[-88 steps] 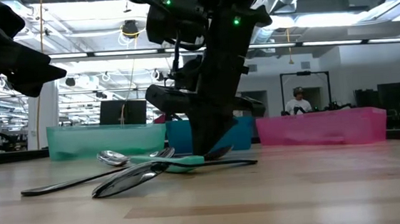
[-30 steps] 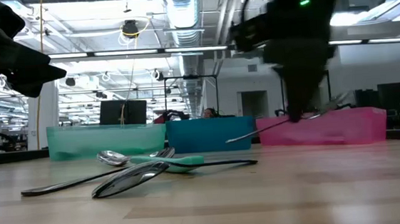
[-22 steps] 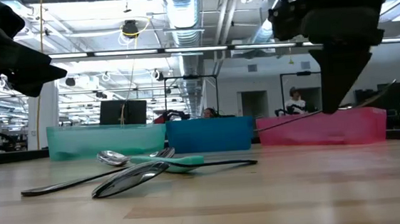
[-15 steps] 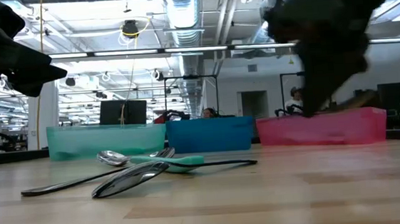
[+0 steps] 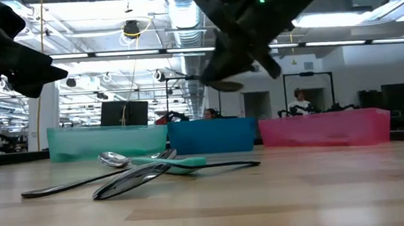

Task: Sort silverware by color (type)
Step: Put the black spoon into the blue bin

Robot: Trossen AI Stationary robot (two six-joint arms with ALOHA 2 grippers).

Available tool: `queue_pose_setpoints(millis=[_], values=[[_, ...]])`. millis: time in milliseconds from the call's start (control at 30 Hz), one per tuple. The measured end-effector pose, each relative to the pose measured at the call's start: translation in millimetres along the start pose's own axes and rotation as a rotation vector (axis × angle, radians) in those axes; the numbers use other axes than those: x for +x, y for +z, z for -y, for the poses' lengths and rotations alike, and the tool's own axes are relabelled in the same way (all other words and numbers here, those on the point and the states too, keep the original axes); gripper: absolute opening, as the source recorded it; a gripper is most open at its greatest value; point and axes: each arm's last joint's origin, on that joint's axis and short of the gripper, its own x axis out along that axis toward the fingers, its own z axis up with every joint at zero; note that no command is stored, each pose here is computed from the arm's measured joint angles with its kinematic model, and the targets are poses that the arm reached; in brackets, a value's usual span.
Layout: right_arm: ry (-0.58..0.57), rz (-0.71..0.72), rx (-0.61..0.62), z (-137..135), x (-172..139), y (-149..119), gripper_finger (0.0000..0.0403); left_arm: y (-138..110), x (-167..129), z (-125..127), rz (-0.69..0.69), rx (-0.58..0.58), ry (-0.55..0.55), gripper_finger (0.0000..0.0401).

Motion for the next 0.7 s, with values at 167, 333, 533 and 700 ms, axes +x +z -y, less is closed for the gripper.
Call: queue_pose_setpoints(millis=[167,333,533,700], values=[[-0.006,0.085,0.006,12.2,13.0,22.2,0.0019,0.0,0.0,-0.2,0.002,0.001,0.006,0.0194],[-0.034,0.144,0.020,26.2,23.3,39.6,0.0019,0.0,0.0,-0.2,0.002,0.001,0.007,0.0194],[-0.141,0.219,0.059,43.9,31.5,53.9,0.0019,0.1,0.0,-0.4,0.004,0.007,0.014,0.0194],[-0.190,0.239,0.085,62.1,39.6,66.3,0.0019,0.1,0.0,-0.4,0.005,0.009,0.014,0.0194]])
